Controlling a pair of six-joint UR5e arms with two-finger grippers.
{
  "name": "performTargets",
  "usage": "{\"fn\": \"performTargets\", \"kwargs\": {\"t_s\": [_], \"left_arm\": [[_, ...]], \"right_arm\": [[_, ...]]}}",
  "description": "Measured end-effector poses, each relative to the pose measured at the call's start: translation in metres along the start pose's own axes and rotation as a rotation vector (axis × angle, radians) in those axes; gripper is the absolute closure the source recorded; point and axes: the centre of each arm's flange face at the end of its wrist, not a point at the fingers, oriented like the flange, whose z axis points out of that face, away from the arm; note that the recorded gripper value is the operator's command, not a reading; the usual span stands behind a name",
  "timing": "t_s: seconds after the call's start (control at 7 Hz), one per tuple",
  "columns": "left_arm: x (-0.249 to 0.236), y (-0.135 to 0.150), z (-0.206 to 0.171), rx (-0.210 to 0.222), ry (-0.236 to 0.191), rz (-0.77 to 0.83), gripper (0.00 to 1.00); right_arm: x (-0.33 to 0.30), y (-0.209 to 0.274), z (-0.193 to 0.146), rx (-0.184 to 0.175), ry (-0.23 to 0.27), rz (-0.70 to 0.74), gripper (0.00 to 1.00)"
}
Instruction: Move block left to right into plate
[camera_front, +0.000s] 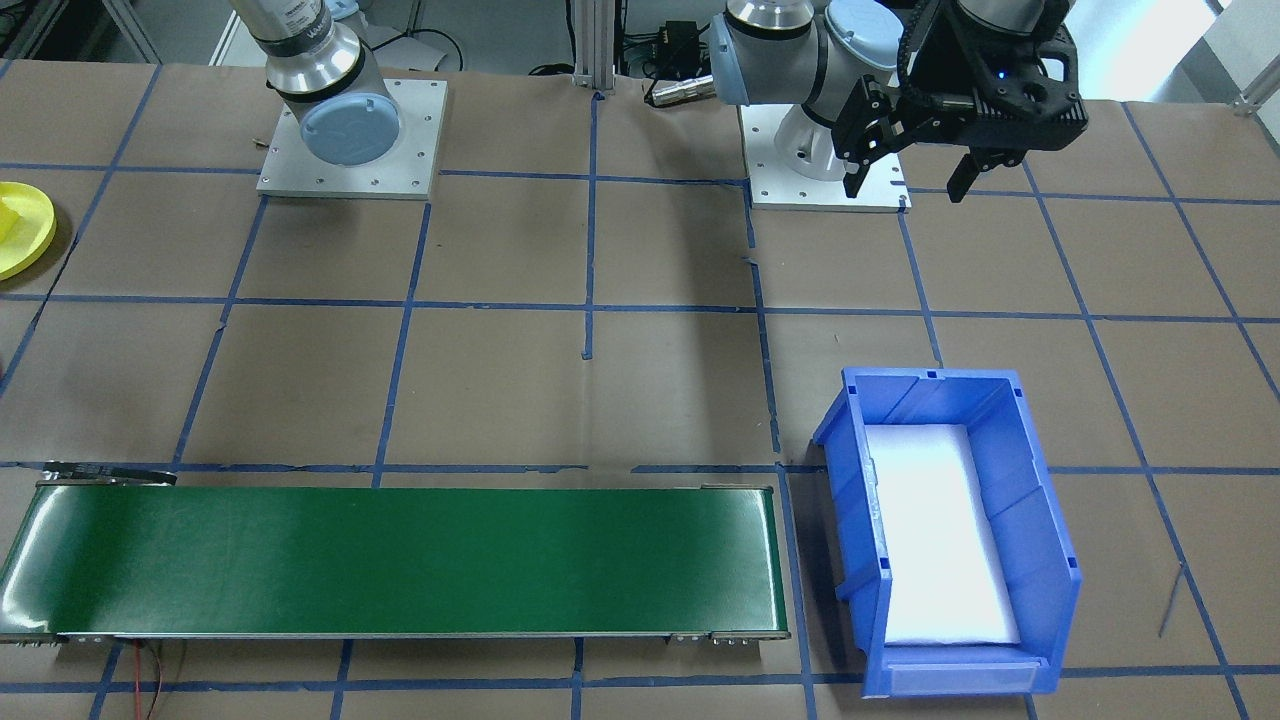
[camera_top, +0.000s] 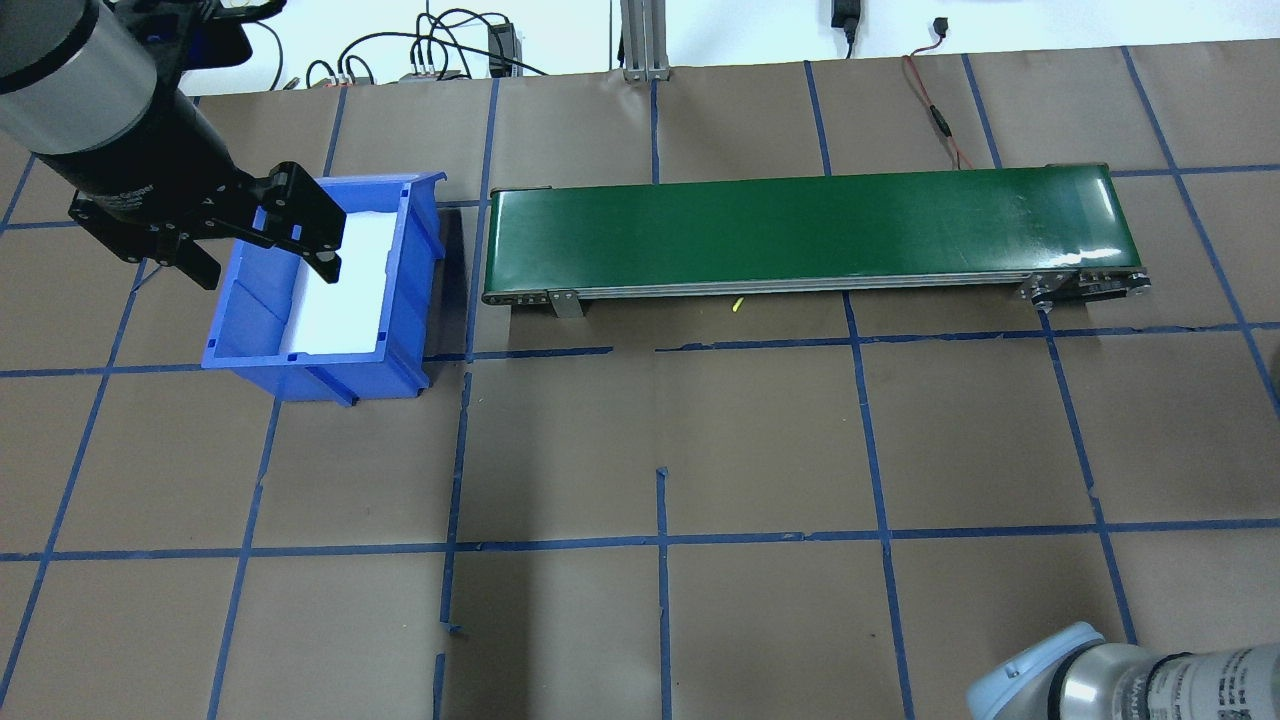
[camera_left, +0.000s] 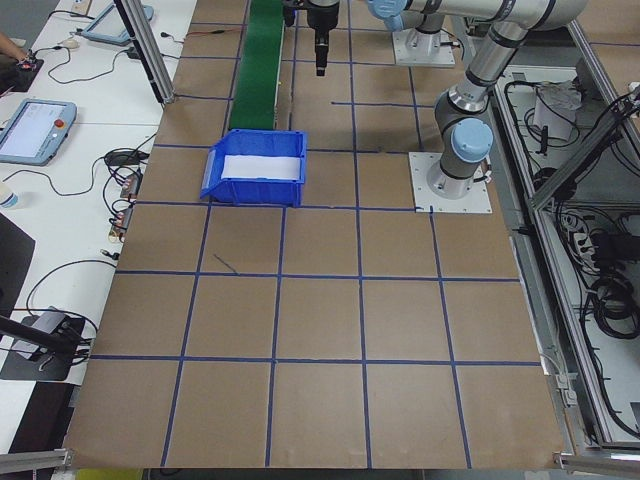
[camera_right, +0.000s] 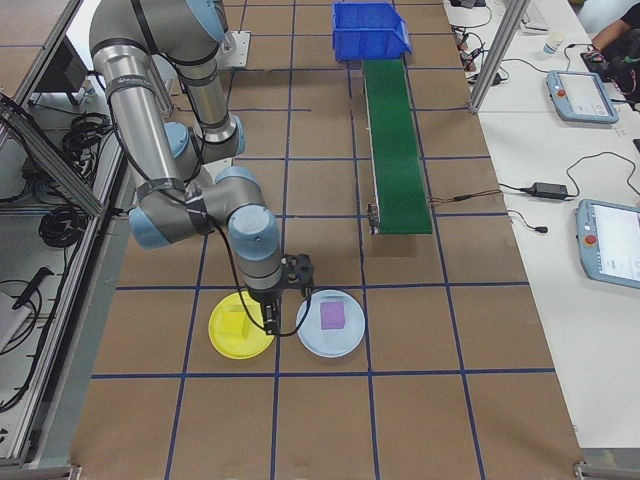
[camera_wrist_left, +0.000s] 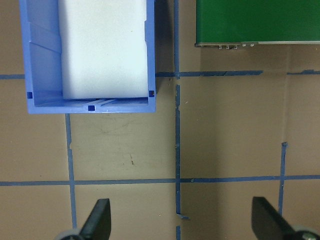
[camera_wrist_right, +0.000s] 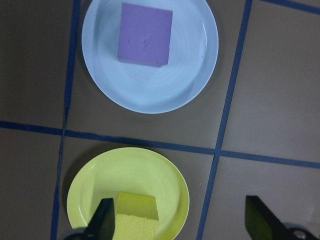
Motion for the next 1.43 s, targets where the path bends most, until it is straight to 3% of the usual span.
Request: {"fn": "performTargets", "kwargs": {"t_s": [0.29,0.71,1.0,1.43], "left_arm": [[0.000,0.000,0.000,0.000,0.000,0.000,0.00],[0.000,0.000,0.000,0.000,0.000,0.000,0.00],[-0.001,0.000,0.000,0.000,0.000,-0.001,0.00],[-0.001,0.000,0.000,0.000,0.000,-0.001,0.00]], "right_arm": [[-0.080,-0.087,-0.057,0.003,-0.069,0.052,0.08],[-0.256,-0.197,-0.108,-0.010,-0.078,0.143,0.07],[-0.378,-0.236,-0.135,0.010,-0.056,0.153,0.00],[-0.504,-0.251,-0.160,0.046,-0.066,0.236,0.00]]}}
